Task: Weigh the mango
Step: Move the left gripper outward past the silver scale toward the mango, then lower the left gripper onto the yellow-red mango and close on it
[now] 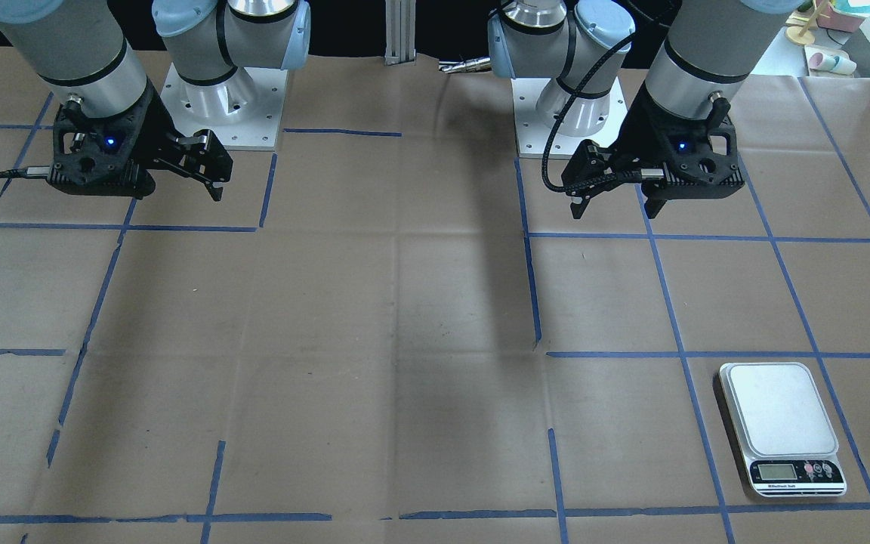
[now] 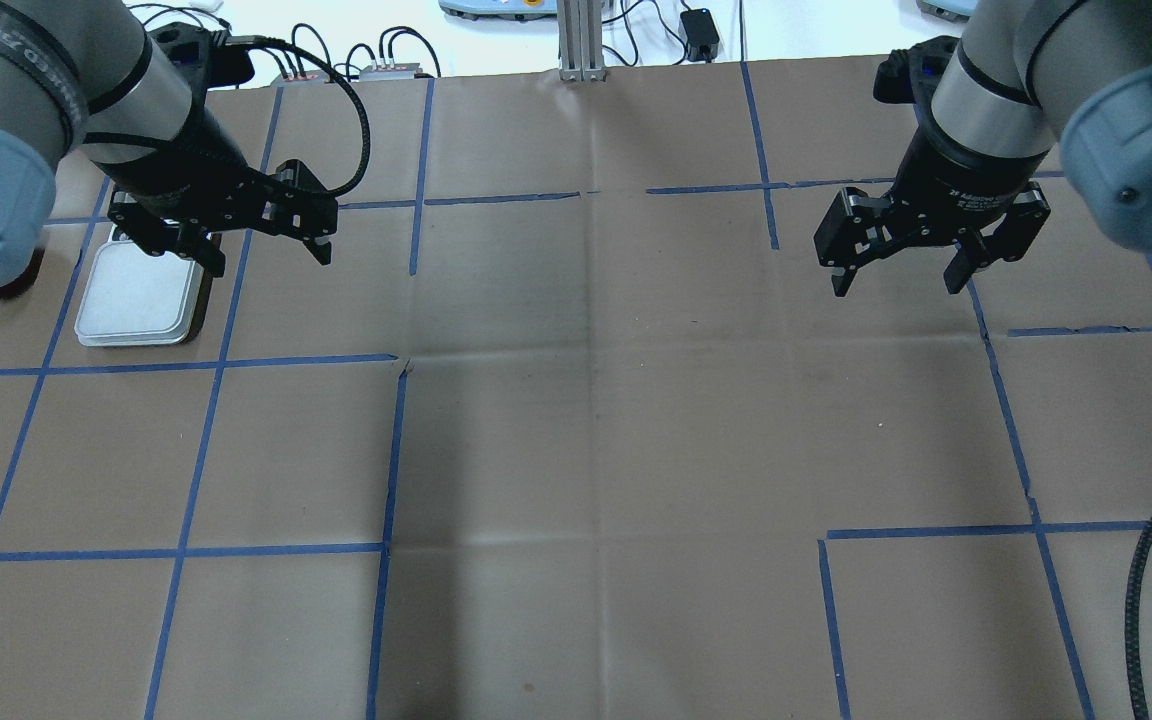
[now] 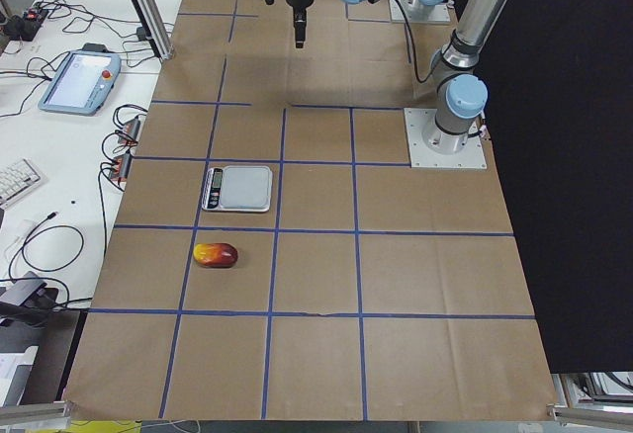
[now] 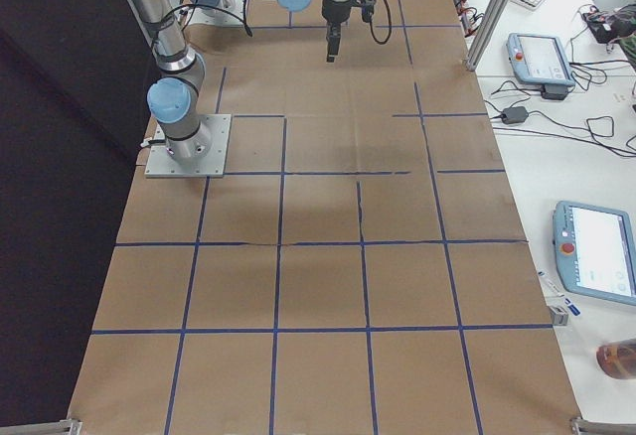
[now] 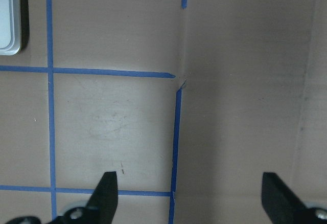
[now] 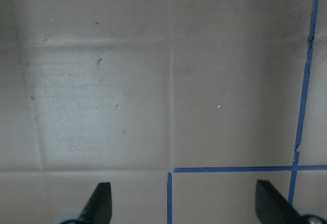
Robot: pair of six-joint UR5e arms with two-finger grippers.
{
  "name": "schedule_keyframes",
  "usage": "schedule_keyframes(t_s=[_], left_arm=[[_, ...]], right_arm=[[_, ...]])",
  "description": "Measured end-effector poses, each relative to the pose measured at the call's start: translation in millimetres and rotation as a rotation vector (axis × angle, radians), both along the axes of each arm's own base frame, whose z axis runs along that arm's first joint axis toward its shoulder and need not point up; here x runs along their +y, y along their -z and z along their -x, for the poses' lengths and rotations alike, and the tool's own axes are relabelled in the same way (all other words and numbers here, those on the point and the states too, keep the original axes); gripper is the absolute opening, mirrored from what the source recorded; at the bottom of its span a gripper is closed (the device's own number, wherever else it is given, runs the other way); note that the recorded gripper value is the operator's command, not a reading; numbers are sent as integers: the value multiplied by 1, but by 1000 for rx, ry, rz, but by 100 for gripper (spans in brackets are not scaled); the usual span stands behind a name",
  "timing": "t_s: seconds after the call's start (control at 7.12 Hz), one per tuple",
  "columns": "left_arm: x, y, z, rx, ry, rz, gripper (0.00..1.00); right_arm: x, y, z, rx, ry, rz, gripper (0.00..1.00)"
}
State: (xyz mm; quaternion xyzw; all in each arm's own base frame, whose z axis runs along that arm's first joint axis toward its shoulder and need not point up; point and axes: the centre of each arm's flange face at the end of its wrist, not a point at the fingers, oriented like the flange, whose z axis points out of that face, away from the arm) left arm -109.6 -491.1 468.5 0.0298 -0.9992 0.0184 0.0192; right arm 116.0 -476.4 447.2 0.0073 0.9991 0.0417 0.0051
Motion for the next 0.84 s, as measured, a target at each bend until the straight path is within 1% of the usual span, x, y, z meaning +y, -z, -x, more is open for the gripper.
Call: schedule_keyframes(t_s=[0.56, 0.7, 0.84], left_arm=[[-5, 3, -18, -3, 33, 2, 100], [-10, 5, -40, -5, 44, 1, 100], [-17, 10, -77, -4, 38, -7, 100]], right_arm=[[0, 0, 0, 0, 0, 0, 100], [0, 0, 0, 0, 0, 0, 100], [0, 0, 0, 0, 0, 0, 100]])
